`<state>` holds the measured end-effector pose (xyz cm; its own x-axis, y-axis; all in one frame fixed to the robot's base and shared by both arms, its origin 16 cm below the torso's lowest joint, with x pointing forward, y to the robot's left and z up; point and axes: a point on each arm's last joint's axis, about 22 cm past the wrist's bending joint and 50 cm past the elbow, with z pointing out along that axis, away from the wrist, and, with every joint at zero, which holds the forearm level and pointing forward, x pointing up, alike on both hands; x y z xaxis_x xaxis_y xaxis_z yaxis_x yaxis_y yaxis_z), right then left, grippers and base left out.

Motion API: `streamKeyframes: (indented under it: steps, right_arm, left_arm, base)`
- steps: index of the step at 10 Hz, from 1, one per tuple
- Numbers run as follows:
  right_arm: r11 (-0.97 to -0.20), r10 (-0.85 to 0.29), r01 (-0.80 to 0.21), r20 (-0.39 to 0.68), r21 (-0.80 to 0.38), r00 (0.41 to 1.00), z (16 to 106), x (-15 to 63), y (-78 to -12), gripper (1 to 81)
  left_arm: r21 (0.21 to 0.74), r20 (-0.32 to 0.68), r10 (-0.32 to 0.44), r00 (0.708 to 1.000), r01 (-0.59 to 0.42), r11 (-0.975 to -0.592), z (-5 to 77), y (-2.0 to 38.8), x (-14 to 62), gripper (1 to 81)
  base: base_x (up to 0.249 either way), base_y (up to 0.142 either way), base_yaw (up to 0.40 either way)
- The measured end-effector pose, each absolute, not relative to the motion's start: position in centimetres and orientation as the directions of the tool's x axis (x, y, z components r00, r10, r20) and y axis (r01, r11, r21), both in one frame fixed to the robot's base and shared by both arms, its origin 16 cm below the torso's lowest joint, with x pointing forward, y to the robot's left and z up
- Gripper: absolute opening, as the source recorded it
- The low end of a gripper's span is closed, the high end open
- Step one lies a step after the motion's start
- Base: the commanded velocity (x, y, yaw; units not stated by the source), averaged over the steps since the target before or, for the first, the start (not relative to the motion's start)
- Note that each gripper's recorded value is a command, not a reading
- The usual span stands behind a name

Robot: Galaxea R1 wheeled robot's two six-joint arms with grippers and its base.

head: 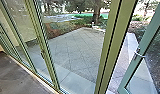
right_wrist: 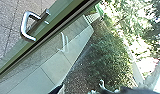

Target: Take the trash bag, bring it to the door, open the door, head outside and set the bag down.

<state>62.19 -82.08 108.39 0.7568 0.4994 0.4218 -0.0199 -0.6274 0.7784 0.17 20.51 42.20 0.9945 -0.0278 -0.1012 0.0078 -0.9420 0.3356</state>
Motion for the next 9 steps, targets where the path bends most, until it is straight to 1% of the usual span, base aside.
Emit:
streamKeyframes:
  steps: [2, 7, 9]
  right_arm:
    - [-0.609, 0.509, -0.02, 0.41, 0.793, 0.756, 108.8, 61.8, -82.8, 81.1]
    - [-0.574, 0.487, -0.059, 0.399, 0.816, 0.777, 110.1, 57.5, -87.1, 81.1]
    - [-0.562, 0.479, -0.08, 0.402, 0.823, 0.78, 110.8, 54.6, -89.1, 81.1]
  left_arm:
    - [0.336, -0.101, -0.028, 0.994, 0.008, -0.942, 42.2, 20.5, 0.2, 1.0]
    - [0.338, -0.102, -0.03, 0.994, 0.006, -0.941, 42.2, 20.3, 0.1, 1.0]
    - [0.343, -0.107, -0.065, 0.992, -0.024, -0.939, 42.1, 20.0, 0.5, 1.0]
  base:
    - [0.0, 0.0, 0.0]
    - [0.0, 0.0, 0.0]
    - [0.0, 0.0, 0.0]
